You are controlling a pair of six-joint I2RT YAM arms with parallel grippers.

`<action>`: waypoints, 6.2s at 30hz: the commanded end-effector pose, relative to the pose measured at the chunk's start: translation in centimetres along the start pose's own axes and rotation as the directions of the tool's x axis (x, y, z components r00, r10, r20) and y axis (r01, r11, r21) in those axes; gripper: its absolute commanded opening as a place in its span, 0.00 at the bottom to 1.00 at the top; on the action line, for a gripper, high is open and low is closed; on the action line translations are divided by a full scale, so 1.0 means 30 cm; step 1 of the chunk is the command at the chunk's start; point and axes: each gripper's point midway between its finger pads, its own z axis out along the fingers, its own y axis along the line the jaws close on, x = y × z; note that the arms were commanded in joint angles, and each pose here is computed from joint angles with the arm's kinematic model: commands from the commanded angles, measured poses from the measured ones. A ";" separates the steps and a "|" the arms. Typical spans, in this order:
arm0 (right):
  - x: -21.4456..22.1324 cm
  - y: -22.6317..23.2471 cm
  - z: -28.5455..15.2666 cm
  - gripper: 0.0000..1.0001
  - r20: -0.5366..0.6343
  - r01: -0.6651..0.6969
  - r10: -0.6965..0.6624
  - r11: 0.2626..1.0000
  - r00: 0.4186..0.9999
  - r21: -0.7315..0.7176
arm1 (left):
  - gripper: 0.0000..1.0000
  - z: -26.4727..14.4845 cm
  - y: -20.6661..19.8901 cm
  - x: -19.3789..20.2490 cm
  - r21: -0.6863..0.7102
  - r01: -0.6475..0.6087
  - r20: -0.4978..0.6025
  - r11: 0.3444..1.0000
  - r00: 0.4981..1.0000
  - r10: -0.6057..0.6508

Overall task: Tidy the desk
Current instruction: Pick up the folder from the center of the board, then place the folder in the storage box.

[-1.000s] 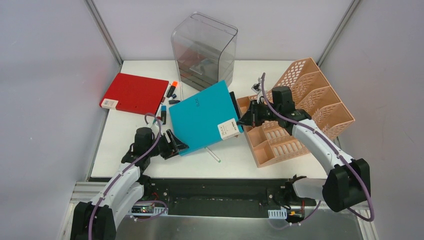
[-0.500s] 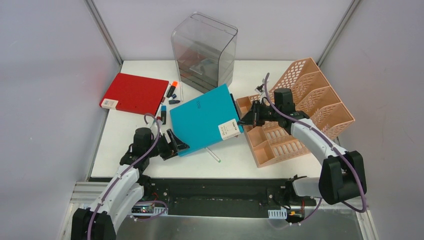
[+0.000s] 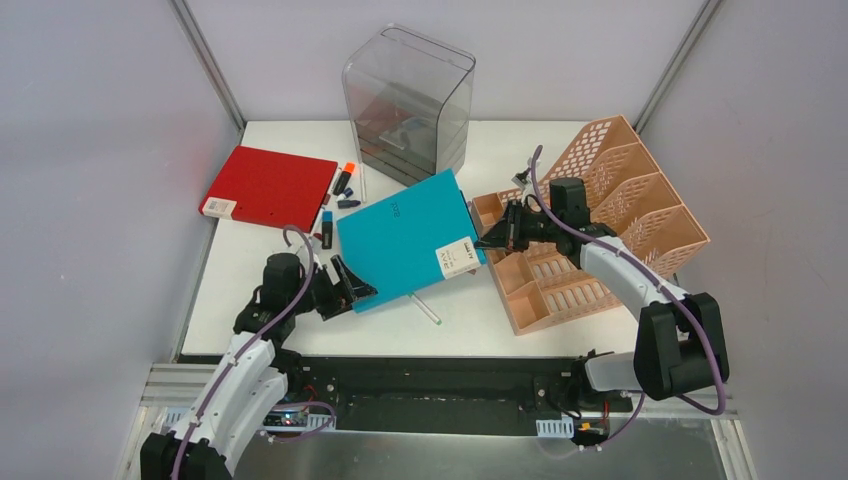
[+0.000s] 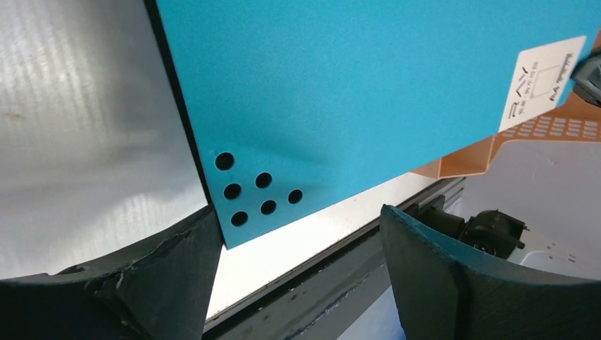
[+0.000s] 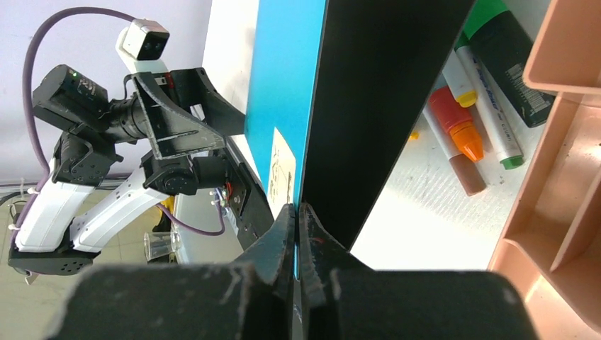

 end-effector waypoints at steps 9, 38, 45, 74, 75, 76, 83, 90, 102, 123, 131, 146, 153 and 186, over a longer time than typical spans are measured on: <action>-0.031 0.028 -0.007 0.00 0.032 0.034 -0.032 0.998 0.999 -0.061 | 0.87 -0.052 0.019 -0.072 -0.126 0.022 0.132 0.992 0.991 -0.005; -0.045 0.040 -0.007 0.00 0.041 0.041 -0.037 0.995 0.998 -0.095 | 0.98 0.241 -0.487 0.045 -0.481 -0.869 -0.037 -0.113 -0.109 0.993; -0.040 0.045 -0.008 0.00 0.038 0.042 -0.038 0.993 0.999 -0.107 | 0.95 0.296 -0.470 0.020 -0.592 -0.792 -0.041 -0.152 -0.159 0.986; -0.041 0.139 -0.046 0.00 0.062 0.107 -0.096 0.973 0.993 -0.207 | 0.45 0.383 -0.389 -0.020 -0.783 -0.477 -0.275 -0.399 -0.309 0.910; -0.041 0.145 -0.050 0.00 0.064 0.112 -0.101 0.971 0.993 -0.211 | 0.39 0.379 -0.391 -0.020 -0.785 -0.475 -0.276 -0.397 -0.304 0.912; -0.042 0.151 -0.054 0.00 0.068 0.118 -0.106 0.970 0.992 -0.213 | 0.32 0.374 -0.395 -0.023 -0.788 -0.475 -0.273 -0.391 -0.299 0.914; -0.037 0.186 -0.077 0.00 0.084 0.164 -0.148 0.959 0.985 -0.230 | 0.03 0.310 -0.457 -0.031 -0.806 -0.482 -0.225 -0.344 -0.288 0.931; -0.033 0.216 -0.096 0.08 0.086 0.207 -0.191 0.945 0.978 -0.252 | 0.00 0.253 -0.533 -0.006 -0.807 -0.507 -0.157 -0.302 -0.309 0.938; 0.027 0.330 -0.222 0.81 0.072 0.402 -0.407 0.833 0.911 -0.379 | 0.00 0.049 -0.580 -0.032 -0.822 -0.564 0.040 -0.084 -0.204 0.978; 0.039 0.388 -0.353 0.97 0.140 0.505 -0.499 0.742 0.855 -0.441 | 0.00 -0.276 -0.624 -0.137 -0.421 -0.843 0.522 0.334 0.077 0.850; 0.019 0.371 -0.370 0.98 0.162 0.514 -0.494 0.753 0.854 -0.411 | 0.00 -0.252 -0.705 -0.171 -0.341 -0.879 0.522 0.334 0.119 0.845; 0.014 0.390 -0.418 0.99 0.207 0.550 -0.513 0.732 0.833 -0.402 | 0.00 -0.279 -0.937 -0.182 -0.106 -0.945 0.679 0.310 0.159 0.717; -0.006 0.395 -0.464 0.99 0.248 0.576 -0.520 0.735 0.817 -0.358 | 0.00 -0.269 -1.059 -0.217 -0.080 -0.952 0.744 0.297 0.142 0.653; -0.050 0.248 -0.568 0.98 0.137 0.696 -0.713 0.701 0.688 0.158 | 0.00 0.176 -1.529 -0.370 0.241 -0.958 0.878 0.157 0.284 0.384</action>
